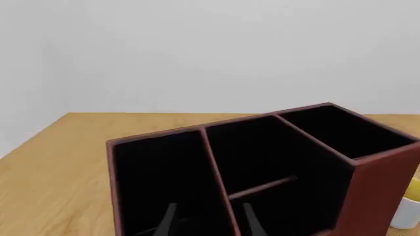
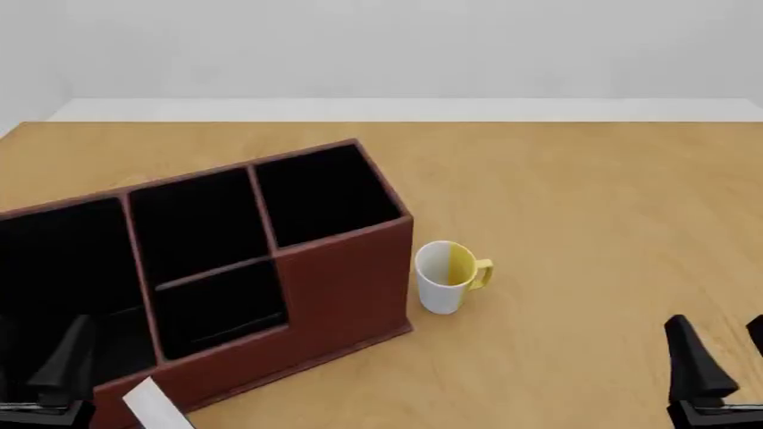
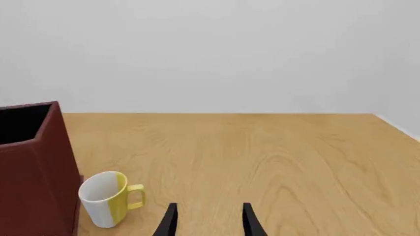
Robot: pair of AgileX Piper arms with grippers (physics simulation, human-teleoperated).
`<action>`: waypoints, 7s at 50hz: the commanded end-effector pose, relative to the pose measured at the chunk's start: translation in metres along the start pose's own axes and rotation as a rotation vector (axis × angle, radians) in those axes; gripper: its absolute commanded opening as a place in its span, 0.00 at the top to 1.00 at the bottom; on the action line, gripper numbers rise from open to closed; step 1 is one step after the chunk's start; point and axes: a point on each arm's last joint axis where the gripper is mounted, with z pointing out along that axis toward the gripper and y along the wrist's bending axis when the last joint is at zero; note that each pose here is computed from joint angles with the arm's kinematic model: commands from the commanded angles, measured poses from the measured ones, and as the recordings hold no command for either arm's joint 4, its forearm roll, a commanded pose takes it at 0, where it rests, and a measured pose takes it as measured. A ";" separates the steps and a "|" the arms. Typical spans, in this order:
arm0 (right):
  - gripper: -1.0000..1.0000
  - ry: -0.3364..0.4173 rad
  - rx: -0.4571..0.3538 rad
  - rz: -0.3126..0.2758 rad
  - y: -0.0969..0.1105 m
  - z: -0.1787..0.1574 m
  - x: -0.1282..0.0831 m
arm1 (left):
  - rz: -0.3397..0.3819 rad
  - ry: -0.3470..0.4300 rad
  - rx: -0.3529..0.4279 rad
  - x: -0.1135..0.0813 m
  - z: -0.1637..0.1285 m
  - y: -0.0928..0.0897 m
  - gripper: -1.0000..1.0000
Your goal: Pick up the book and place it in the front compartment of the caddy.
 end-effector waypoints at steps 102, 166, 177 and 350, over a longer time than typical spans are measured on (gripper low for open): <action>0.00 -0.002 -0.011 -0.007 0.001 0.000 0.000 | 0.683 0.184 1.208 -0.118 0.002 -0.092 0.00; 0.00 -0.002 -0.012 -0.008 0.001 0.000 0.000 | 1.206 0.505 1.479 -0.086 -0.004 -0.102 0.00; 0.00 -0.003 -0.012 -0.008 0.001 0.000 0.000 | 1.257 0.469 1.485 -0.079 -0.005 -0.093 0.00; 0.00 -0.003 -0.013 -0.008 0.001 0.000 0.000 | 1.172 0.494 1.261 -0.123 0.007 -0.066 1.00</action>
